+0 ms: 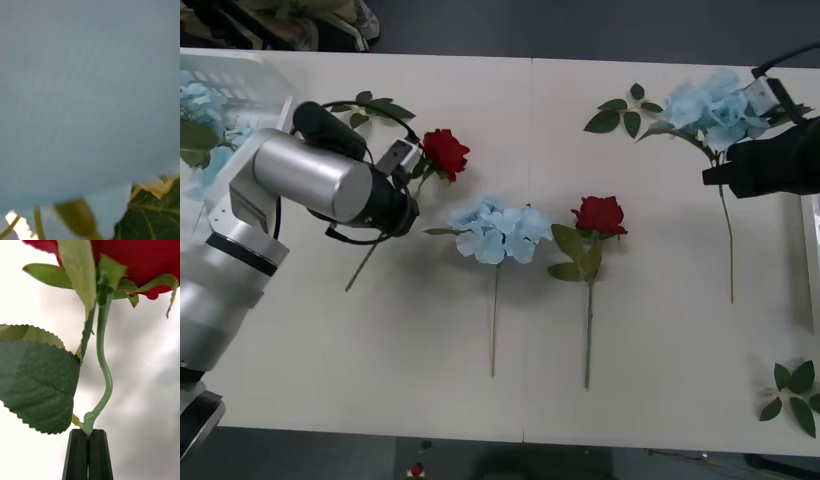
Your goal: Put the red flowers into the right box and the blue flowers into the left box
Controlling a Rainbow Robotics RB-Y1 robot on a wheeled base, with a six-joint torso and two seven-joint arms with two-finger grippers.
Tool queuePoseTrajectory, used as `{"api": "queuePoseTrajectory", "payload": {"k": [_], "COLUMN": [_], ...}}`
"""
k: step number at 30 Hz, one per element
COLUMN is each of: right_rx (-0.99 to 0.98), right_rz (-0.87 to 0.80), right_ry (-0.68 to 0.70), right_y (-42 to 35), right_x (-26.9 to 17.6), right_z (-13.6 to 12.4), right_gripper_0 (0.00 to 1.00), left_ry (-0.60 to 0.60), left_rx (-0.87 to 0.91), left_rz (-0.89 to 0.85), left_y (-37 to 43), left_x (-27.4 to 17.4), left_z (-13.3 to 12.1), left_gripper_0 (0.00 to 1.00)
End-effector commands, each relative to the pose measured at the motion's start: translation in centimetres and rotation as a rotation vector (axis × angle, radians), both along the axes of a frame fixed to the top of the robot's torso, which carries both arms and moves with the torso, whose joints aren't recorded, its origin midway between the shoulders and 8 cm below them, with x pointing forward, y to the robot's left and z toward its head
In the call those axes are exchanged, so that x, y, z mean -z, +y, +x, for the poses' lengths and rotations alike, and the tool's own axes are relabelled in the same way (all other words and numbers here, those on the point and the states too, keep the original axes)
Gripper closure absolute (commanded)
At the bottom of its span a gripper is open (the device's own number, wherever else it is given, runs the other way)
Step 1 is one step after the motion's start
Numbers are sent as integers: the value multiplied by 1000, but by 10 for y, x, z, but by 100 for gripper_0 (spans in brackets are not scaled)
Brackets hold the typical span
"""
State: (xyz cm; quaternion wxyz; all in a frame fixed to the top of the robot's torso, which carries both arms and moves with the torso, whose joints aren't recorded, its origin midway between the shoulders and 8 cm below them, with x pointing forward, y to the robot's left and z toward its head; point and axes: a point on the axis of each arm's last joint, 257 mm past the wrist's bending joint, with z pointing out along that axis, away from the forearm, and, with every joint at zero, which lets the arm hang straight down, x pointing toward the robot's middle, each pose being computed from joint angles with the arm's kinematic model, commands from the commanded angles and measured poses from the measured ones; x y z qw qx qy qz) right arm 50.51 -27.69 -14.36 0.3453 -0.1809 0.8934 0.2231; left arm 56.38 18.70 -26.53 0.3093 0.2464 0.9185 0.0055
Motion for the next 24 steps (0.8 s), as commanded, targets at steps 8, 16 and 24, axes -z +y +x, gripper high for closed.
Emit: {"api": "queuePoseTrajectory", "payload": {"k": [8, 16, 24], "right_rx": [-291, -321, -341], "right_rz": [51, 133, 121], "right_ry": [-368, -534, -547], "right_y": [9, 13, 18], "right_x": [-83, -79, -75], "right_z": [-32, -40, -38], "right_gripper_0": [100, 100, 100], "left_ry": [-216, -376, -453], "left_rx": [130, 228, 414], "left_rz": [-142, -382, -527], "left_y": [2, -47, -97], "left_x": [-160, -222, -236], "left_z": [-12, -10, -33], "left_gripper_0": [100, 100, 100]}}
